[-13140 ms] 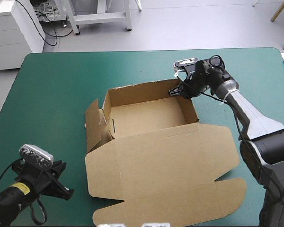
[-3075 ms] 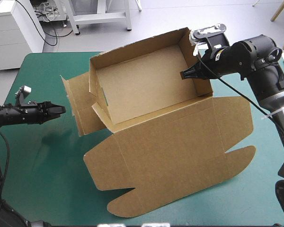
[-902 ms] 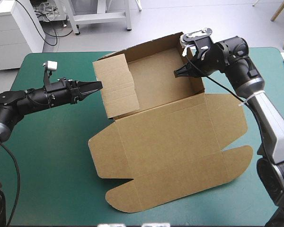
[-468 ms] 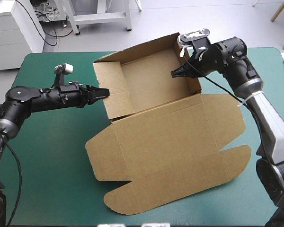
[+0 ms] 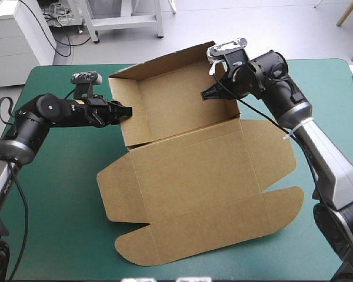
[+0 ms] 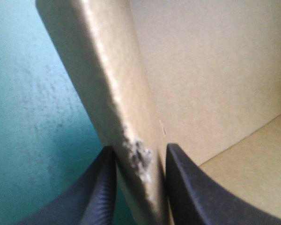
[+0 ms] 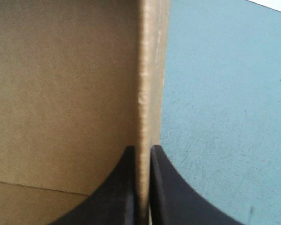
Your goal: Fold the box
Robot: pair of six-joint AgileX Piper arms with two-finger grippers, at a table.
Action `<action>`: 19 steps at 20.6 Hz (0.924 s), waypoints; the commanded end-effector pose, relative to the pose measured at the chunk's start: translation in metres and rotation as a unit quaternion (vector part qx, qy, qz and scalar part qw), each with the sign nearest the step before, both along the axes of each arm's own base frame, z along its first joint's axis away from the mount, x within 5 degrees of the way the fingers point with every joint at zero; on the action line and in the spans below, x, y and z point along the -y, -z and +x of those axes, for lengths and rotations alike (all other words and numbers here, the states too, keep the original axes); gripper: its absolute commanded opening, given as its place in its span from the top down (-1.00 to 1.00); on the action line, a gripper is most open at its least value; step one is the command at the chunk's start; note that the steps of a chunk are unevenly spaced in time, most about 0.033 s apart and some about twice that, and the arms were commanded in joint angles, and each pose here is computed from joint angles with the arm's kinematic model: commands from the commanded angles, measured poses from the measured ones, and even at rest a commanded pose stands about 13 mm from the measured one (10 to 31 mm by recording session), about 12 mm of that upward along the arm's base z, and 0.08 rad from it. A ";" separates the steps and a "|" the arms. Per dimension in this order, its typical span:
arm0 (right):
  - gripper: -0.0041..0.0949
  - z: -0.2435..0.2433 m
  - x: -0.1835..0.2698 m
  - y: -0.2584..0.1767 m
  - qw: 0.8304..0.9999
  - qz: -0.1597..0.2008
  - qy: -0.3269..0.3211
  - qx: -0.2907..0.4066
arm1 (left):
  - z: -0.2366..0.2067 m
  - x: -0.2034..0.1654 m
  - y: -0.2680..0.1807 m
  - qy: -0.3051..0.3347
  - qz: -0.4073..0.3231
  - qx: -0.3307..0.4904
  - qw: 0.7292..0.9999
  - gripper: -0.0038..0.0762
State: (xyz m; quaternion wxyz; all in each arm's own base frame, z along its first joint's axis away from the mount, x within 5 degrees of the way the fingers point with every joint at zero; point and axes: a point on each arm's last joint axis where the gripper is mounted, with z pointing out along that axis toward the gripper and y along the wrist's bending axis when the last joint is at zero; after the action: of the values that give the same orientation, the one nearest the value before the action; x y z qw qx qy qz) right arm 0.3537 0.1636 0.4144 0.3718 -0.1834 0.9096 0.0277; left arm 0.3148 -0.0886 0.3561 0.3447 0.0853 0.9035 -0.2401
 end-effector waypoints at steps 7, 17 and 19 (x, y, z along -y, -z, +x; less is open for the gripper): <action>0.96 -0.019 -0.004 -0.024 0.999 0.045 -0.003 0.007 | 0.023 0.034 -0.010 -0.012 0.107 -0.041 0.993 0.92; 0.96 0.058 0.017 0.078 0.992 -0.015 0.039 -0.119 | 0.068 0.047 0.042 -0.019 0.119 -0.061 0.991 0.92; 0.96 0.069 0.023 0.094 0.990 -0.017 0.039 -0.134 | 0.077 0.049 0.054 -0.022 0.119 -0.061 0.991 0.92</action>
State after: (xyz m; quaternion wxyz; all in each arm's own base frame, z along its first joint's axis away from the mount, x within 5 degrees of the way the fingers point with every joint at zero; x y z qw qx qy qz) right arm 0.4189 0.1505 0.2972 0.1957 -0.1356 0.9711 0.0195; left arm 0.3852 -0.1342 0.2826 0.2144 0.0746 0.9661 -0.1228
